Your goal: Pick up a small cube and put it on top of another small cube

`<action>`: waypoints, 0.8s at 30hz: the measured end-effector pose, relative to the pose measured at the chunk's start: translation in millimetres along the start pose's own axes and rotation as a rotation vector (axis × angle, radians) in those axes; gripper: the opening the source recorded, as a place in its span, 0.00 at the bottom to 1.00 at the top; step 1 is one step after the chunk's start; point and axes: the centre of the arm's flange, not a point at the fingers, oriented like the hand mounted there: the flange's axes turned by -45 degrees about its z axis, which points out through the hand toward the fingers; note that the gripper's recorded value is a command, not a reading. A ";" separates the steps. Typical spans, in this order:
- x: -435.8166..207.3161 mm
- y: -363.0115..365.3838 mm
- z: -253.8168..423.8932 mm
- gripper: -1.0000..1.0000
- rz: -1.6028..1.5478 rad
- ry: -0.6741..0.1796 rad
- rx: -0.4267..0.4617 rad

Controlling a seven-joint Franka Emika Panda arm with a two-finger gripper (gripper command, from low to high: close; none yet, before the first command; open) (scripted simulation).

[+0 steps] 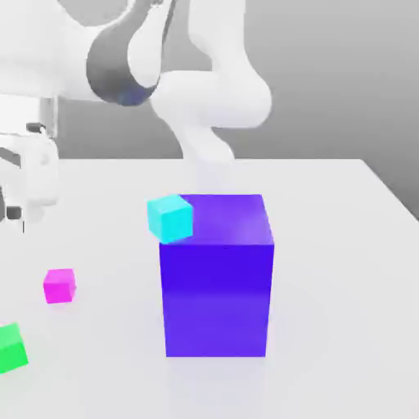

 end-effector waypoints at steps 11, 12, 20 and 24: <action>-37.4 123.2 124.2 0.50 0.343 -0.104 -0.160; -39.2 124.4 132.2 0.50 0.344 -0.105 -0.160; -44.1 126.4 149.4 0.00 0.347 -0.109 -0.158; -38.2 123.7 127.9 0.00 0.343 -0.104 -0.160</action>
